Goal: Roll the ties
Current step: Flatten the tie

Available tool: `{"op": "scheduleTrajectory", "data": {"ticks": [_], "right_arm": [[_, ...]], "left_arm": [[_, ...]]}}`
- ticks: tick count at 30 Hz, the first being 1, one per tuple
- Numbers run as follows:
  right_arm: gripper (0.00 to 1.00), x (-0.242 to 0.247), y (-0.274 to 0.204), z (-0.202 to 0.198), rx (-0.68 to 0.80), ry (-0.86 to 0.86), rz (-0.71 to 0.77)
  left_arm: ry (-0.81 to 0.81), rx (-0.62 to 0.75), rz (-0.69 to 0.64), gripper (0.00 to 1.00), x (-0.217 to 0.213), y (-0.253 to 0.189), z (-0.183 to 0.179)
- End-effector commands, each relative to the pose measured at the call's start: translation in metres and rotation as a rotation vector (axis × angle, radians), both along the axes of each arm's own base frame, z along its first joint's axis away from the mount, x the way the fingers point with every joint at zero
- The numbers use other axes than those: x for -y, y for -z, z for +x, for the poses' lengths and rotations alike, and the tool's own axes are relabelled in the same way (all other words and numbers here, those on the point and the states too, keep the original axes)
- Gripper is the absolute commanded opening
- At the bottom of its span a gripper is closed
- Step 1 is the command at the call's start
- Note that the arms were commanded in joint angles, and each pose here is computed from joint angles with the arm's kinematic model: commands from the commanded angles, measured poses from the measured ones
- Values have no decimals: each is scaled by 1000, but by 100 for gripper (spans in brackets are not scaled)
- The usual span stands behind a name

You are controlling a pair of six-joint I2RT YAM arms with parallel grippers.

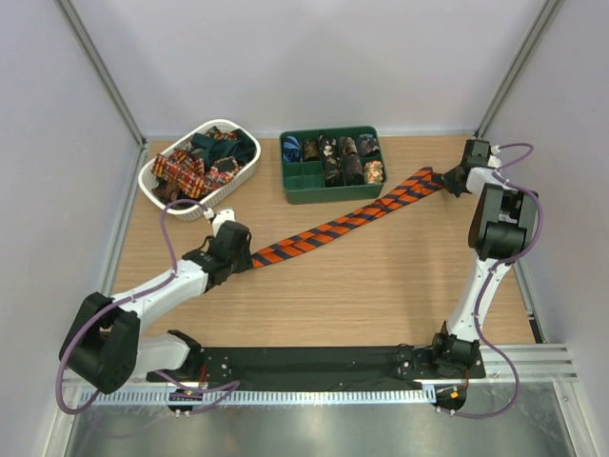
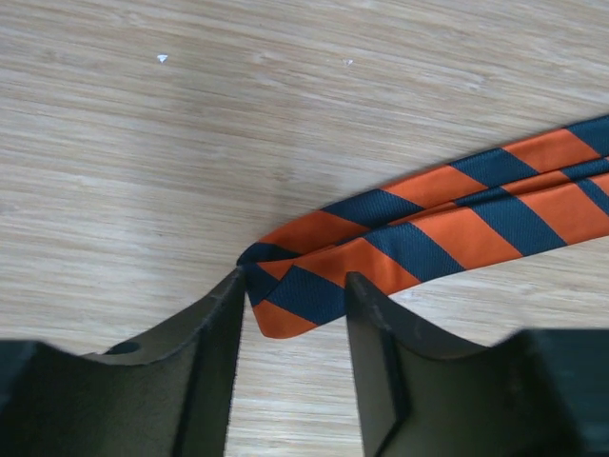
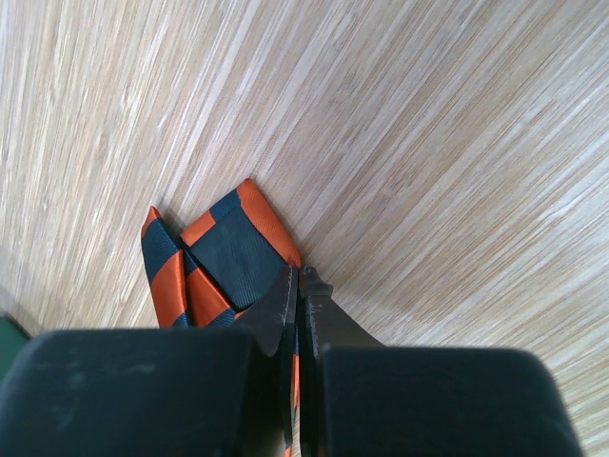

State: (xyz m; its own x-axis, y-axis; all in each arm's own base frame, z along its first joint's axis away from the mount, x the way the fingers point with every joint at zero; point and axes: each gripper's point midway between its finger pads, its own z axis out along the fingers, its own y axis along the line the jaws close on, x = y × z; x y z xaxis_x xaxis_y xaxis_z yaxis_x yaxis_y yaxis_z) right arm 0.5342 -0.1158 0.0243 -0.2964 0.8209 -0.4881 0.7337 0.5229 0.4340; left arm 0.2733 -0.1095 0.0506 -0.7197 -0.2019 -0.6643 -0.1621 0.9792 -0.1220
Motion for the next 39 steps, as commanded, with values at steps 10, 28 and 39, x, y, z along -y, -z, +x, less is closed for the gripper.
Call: {"op": "scheduleTrajectory", "data": {"ticks": [10, 28, 39], "right_arm": [[1, 12, -7, 13, 28, 26, 40], [33, 32, -28, 31, 44, -9, 13], [55, 18, -82, -2, 46, -60, -125]], "left_arm": [[-60, -100, -27, 7, -1, 25, -10], [-84, -2, -290, 13, 28, 29, -42], [-42, 42, -304, 33, 28, 23, -50]]}}
